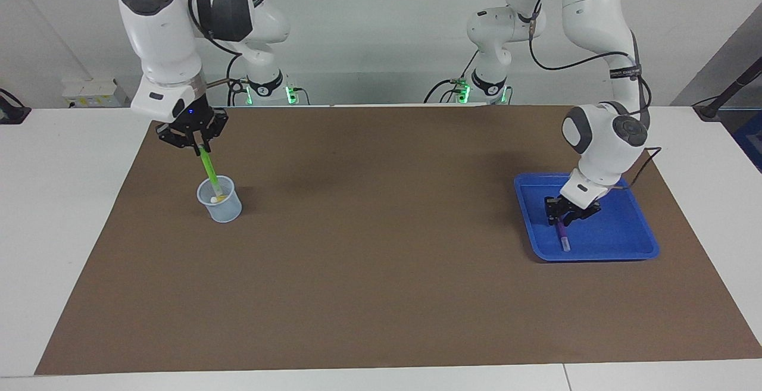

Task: Right arm passes pens to left for tray arrangement
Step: 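Release the purple pen in the tray while the right gripper grasps the green pen, then carry the green pen toward the left gripper with the right gripper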

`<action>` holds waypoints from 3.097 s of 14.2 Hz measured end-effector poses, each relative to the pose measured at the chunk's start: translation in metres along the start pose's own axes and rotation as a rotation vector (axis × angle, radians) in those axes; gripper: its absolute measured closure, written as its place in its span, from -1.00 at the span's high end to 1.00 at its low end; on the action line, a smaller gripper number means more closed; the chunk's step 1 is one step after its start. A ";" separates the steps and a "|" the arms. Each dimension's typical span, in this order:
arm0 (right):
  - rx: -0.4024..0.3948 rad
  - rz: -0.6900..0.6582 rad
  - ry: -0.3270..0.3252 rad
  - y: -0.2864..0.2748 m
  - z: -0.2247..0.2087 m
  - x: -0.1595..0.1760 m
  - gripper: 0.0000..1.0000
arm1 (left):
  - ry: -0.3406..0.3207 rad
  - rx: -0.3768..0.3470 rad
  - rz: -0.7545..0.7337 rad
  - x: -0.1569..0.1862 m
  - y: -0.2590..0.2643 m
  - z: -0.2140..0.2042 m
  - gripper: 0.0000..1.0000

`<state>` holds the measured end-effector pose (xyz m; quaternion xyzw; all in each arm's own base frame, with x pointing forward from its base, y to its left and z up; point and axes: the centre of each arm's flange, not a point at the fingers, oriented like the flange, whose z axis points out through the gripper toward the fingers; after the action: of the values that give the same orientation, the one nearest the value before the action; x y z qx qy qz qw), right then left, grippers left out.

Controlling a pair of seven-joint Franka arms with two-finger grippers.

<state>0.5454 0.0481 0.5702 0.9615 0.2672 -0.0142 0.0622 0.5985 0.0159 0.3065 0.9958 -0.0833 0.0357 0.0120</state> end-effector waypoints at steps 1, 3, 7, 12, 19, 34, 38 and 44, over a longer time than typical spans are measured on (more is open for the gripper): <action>0.035 0.012 0.028 -0.009 -0.007 0.005 -0.64 | -0.001 0.000 0.004 0.000 0.000 0.001 0.33; 0.131 0.103 0.081 -0.027 -0.012 0.016 -0.64 | -0.001 -0.001 0.006 0.000 0.001 0.000 0.78; 0.311 0.341 0.153 -0.077 -0.019 0.046 -0.64 | -0.006 -0.004 0.007 0.005 0.002 -0.006 0.80; 0.500 0.590 0.216 -0.136 -0.015 0.075 -0.64 | 0.029 -0.091 -0.110 0.015 0.011 -0.029 0.74; 0.732 0.871 0.197 -0.192 0.001 0.094 -0.64 | 0.081 -0.248 -0.439 0.035 0.074 -0.107 0.76; 0.847 1.057 0.208 -0.217 0.006 0.107 -0.64 | -0.124 -0.687 -1.170 0.034 0.181 -0.165 0.80; 0.849 1.057 0.228 -0.235 0.020 0.120 -0.64 | -0.189 -0.762 -1.304 0.034 0.212 -0.170 0.81; 0.880 1.103 0.239 -0.249 0.020 0.125 -0.64 | -0.262 -0.778 -1.365 0.019 0.272 -0.161 0.60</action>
<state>0.5242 0.3209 0.5147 0.8873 -0.2836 0.0184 -0.3633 0.5609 -0.2507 0.4737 0.7474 0.5377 -0.1287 0.3683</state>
